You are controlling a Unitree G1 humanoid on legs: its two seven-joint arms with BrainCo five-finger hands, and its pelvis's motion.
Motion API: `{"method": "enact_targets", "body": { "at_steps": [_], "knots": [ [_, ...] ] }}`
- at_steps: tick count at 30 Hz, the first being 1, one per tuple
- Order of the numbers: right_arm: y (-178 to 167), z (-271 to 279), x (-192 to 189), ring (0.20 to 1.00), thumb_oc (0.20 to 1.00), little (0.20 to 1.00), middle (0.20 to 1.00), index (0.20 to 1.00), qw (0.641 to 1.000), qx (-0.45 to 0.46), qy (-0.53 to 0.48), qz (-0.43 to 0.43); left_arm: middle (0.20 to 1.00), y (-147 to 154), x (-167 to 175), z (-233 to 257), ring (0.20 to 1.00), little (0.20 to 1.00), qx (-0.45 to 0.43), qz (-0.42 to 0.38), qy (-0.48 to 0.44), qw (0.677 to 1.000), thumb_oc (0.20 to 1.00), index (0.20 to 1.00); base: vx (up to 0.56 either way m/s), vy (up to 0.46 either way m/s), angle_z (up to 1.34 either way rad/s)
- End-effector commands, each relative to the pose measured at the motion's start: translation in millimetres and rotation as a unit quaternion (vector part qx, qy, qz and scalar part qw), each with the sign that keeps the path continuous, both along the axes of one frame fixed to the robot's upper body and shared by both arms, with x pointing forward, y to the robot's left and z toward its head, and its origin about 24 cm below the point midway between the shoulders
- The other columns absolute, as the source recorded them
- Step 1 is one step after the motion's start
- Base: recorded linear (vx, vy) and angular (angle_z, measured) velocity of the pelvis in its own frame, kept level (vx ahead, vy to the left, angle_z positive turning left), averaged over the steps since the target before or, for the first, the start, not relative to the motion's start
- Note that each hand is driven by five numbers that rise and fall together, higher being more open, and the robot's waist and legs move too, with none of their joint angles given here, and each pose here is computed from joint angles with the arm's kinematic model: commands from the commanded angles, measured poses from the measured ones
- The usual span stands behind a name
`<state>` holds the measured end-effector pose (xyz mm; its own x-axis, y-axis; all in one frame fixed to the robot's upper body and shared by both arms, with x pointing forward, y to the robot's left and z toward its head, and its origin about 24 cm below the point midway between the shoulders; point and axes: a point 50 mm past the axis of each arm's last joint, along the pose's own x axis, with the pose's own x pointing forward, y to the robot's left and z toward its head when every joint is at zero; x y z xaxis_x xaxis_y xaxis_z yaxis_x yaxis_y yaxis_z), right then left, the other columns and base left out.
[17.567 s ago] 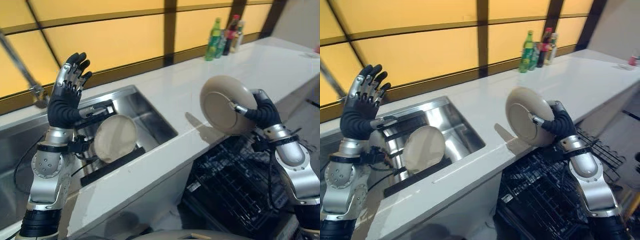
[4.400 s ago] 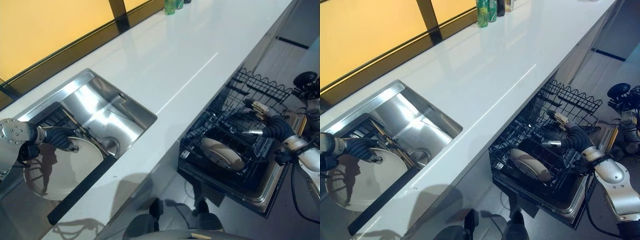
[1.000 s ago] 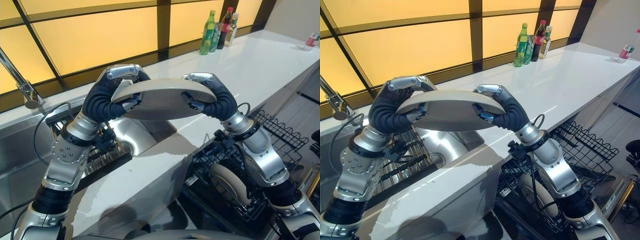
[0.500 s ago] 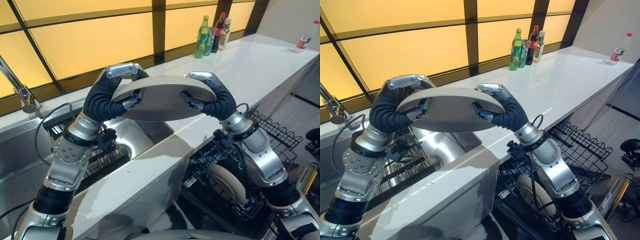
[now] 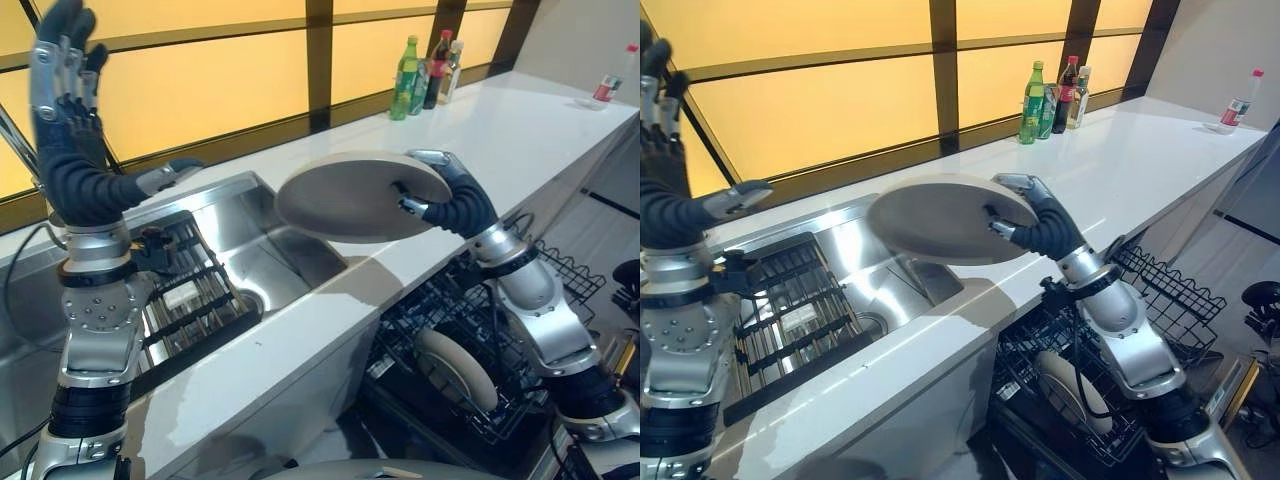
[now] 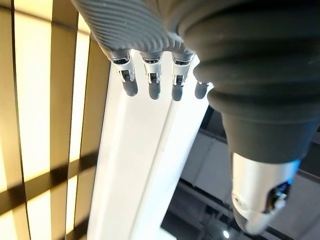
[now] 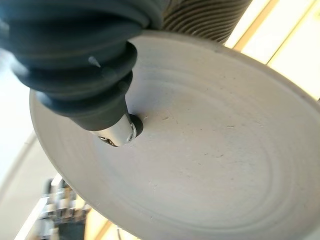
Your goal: Pick up plates and place into dishwasher.
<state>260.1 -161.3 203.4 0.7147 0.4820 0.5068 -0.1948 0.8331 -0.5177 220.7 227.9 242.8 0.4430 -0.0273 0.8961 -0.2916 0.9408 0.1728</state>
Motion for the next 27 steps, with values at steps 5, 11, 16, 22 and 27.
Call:
{"method": "enact_targets", "body": {
  "at_steps": [5,11,16,22,27],
  "knots": [
    [-48,7,-2,0.2,0.2,0.2,0.2,0.2,0.986,-0.002,-0.049,-0.157,1.0,27,3,-16,1.0,1.0,-0.035,0.042,0.056,0.997,1.0,1.0,0.06,0.021,-0.24],
    [-83,-11,-7,0.2,0.2,0.2,0.2,0.2,0.97,0.004,-0.017,-0.244,1.0,40,-1,-31,1.0,1.0,-0.036,0.059,0.099,0.993,1.0,1.0,0.06,0.044,-0.33],
    [-108,-28,-16,0.2,0.2,0.2,0.2,0.2,0.947,-0.013,0.004,-0.32,1.0,56,-4,-35,1.0,1.0,-0.047,0.07,0.13,0.988,1.0,1.0,0.04,-0.034,-0.25],
    [-139,-43,-17,0.2,0.2,0.2,0.2,0.2,0.911,-0.037,0.012,-0.41,1.0,60,1,-32,1.0,1.0,-0.049,0.083,0.127,0.987,1.0,1.0,-0.03,-0.274,-0.14],
    [-154,-45,-19,0.2,0.2,0.2,0.2,0.2,0.892,-0.043,0.026,-0.45,1.0,65,2,-31,1.0,1.0,-0.055,0.097,0.135,0.985,1.0,1.0,-0.01,-0.304,-0.04]
  ]
}}
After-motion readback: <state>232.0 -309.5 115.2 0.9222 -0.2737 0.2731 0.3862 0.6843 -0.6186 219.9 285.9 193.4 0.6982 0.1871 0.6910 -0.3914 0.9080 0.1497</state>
